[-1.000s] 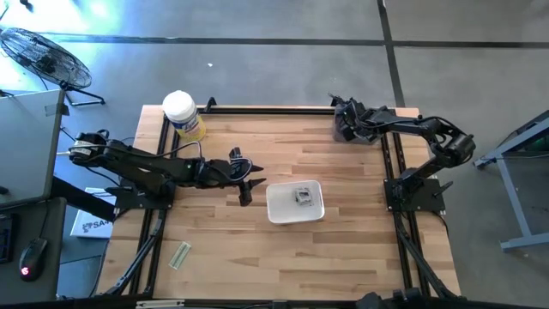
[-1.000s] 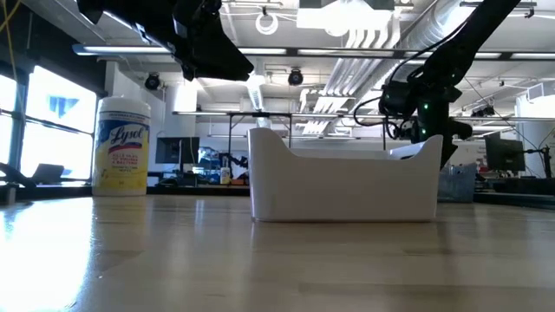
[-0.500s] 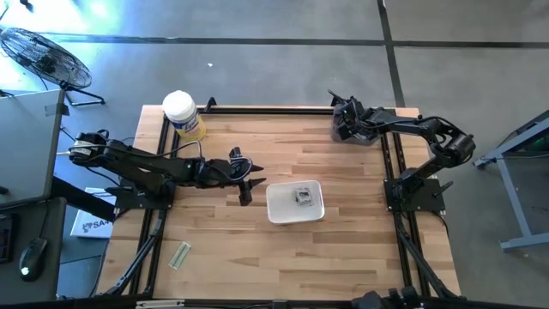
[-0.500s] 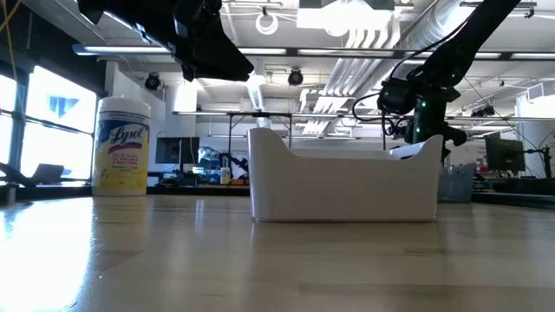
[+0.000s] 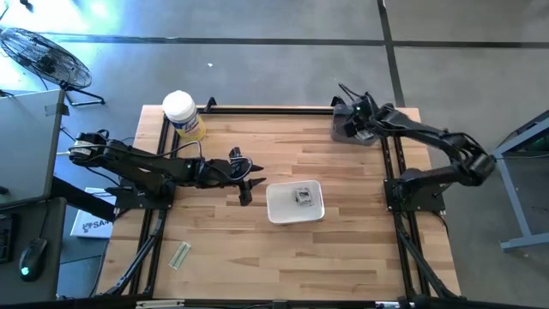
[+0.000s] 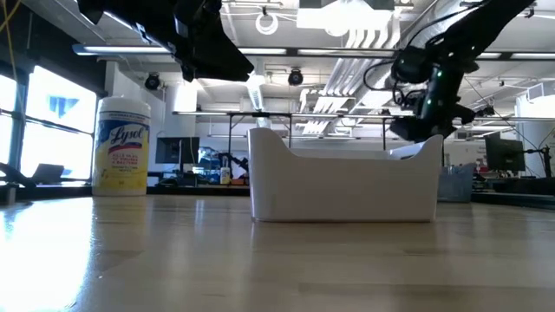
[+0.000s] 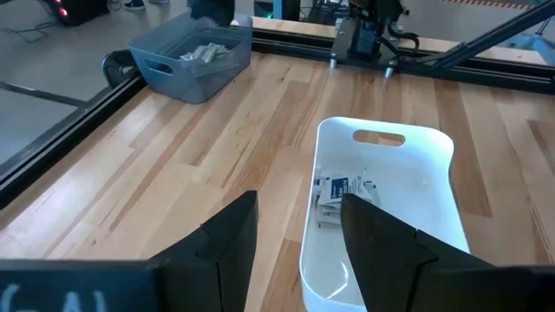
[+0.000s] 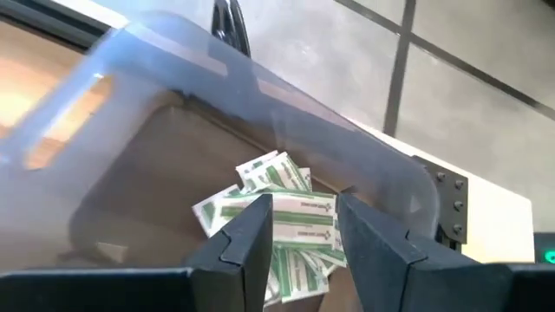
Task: Pick & Place First Aid Supplies
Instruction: Put the green bandage into the black bin
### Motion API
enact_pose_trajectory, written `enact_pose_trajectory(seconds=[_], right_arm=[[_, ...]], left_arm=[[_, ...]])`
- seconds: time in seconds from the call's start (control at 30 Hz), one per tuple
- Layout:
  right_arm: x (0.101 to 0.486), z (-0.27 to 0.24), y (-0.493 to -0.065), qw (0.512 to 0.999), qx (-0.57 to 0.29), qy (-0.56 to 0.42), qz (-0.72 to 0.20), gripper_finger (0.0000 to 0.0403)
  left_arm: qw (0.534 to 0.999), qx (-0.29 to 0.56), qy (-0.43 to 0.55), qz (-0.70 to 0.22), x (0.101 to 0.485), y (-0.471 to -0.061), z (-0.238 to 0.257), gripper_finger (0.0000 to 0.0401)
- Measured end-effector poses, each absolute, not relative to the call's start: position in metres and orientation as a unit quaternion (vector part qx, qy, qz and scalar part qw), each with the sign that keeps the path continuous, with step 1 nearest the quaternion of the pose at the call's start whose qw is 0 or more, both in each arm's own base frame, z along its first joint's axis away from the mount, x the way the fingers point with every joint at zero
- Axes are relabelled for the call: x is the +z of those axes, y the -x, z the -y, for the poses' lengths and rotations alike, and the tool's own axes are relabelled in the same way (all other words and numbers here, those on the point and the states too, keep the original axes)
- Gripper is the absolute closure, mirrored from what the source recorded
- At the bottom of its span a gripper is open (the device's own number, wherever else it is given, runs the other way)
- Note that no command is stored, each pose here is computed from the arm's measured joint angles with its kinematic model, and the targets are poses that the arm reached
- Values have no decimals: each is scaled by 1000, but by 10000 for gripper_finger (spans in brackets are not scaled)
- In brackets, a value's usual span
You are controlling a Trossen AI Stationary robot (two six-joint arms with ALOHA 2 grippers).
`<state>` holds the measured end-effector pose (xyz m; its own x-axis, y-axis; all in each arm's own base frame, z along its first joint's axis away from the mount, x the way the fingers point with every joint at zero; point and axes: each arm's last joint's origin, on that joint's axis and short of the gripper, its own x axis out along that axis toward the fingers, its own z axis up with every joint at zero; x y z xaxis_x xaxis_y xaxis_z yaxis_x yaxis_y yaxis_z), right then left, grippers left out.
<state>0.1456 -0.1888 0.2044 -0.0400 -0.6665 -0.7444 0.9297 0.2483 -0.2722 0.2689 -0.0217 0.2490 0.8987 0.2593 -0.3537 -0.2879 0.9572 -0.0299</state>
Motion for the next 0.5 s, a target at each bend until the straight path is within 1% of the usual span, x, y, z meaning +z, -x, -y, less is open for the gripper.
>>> enact_pose_trajectory(seconds=[0.17,0.3,0.4,0.5], right_arm=[[224,174,-141,713,-561,-173,-383,276],[239,157,-145,763,-512,-163,-359,276],[251,141,-150,801,-472,-152,-335,276],[261,125,-155,834,-433,-137,-313,276]], left_arm=[[973,142,40,-175,249,-268,22,236],[968,162,52,-185,254,-259,20,236],[959,171,80,-211,256,-246,18,236],[942,151,123,-273,253,-228,23,236]])
